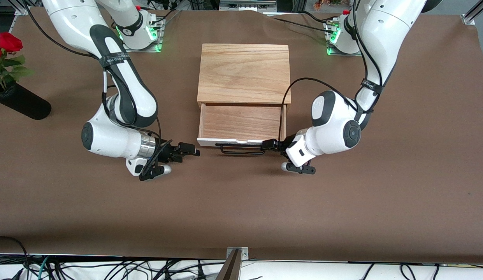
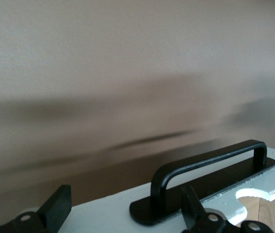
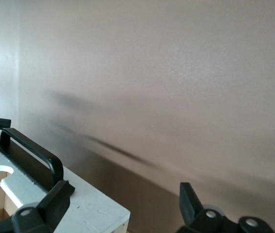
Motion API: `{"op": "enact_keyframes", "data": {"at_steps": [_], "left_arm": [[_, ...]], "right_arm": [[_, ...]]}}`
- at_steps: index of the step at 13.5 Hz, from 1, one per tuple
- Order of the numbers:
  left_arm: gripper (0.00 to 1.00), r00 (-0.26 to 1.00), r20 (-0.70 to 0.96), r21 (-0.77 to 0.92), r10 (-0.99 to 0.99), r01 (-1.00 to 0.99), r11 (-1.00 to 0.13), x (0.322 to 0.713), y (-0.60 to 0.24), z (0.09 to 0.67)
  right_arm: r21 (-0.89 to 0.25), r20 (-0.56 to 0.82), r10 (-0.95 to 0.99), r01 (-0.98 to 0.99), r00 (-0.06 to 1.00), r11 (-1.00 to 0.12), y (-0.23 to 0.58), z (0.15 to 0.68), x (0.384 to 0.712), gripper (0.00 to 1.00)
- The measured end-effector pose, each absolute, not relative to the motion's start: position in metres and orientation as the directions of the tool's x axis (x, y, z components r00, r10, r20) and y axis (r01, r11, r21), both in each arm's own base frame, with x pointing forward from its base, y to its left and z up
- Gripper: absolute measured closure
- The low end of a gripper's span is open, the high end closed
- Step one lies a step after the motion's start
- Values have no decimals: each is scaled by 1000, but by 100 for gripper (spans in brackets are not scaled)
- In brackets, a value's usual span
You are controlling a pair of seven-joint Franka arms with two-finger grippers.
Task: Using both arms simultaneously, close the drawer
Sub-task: 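Lower the right gripper and the left gripper onto the white drawer front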
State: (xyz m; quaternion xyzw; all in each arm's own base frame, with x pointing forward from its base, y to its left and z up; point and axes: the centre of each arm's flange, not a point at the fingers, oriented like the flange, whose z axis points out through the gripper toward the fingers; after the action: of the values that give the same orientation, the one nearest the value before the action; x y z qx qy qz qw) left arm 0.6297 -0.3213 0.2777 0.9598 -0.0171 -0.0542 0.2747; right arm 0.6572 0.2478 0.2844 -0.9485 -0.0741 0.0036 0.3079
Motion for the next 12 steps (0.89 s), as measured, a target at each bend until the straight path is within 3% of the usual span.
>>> {"op": "enact_keyframes", "data": {"at_steps": [12], "left_arm": [[0, 976, -183, 528, -118, -3, -849, 621, -322, 277]], "right_arm": [[-650, -43, 208, 130, 977, -749, 285, 269, 638, 0]]}}
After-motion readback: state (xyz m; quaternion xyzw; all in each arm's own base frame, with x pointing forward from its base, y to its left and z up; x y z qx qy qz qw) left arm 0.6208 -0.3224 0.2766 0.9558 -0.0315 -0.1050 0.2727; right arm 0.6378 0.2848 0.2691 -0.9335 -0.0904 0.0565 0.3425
